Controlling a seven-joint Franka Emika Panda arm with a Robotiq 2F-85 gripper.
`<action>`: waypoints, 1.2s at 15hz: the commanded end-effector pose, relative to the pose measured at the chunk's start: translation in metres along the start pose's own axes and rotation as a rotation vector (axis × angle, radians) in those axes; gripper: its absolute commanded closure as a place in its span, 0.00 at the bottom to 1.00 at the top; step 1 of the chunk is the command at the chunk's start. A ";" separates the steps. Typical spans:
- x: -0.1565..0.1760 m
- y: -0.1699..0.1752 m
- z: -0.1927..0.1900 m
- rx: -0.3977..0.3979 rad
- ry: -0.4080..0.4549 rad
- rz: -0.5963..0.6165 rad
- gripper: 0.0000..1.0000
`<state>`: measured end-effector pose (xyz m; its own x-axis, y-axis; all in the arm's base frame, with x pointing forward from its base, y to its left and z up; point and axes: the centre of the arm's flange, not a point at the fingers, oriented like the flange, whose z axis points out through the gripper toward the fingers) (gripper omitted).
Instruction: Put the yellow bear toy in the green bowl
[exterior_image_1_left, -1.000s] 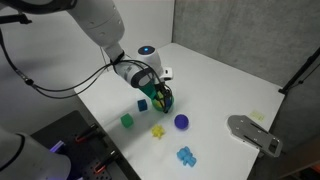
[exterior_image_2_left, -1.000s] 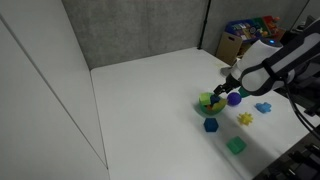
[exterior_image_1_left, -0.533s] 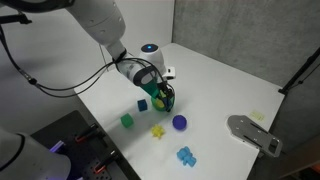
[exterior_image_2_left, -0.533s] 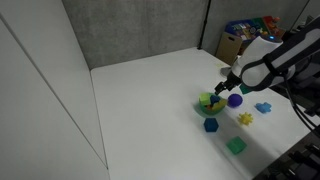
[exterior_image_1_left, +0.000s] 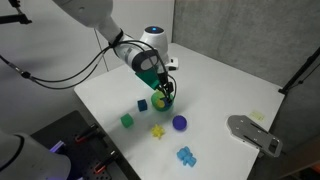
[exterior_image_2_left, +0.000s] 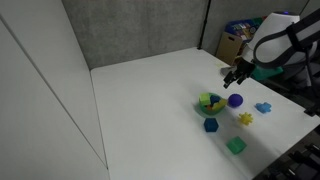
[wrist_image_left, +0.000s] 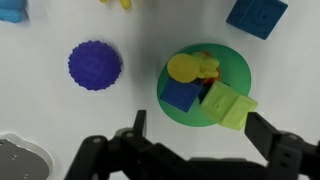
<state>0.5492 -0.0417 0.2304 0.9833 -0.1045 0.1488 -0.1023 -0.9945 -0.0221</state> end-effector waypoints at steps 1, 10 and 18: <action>-0.027 0.019 -0.037 0.021 -0.056 -0.020 0.00; -0.085 0.035 -0.103 -0.024 -0.185 -0.013 0.00; -0.108 0.028 -0.196 -0.044 -0.264 -0.044 0.00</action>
<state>0.4250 -0.0651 0.3680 0.9911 -0.0770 -0.1084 -0.0753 -0.9970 0.0201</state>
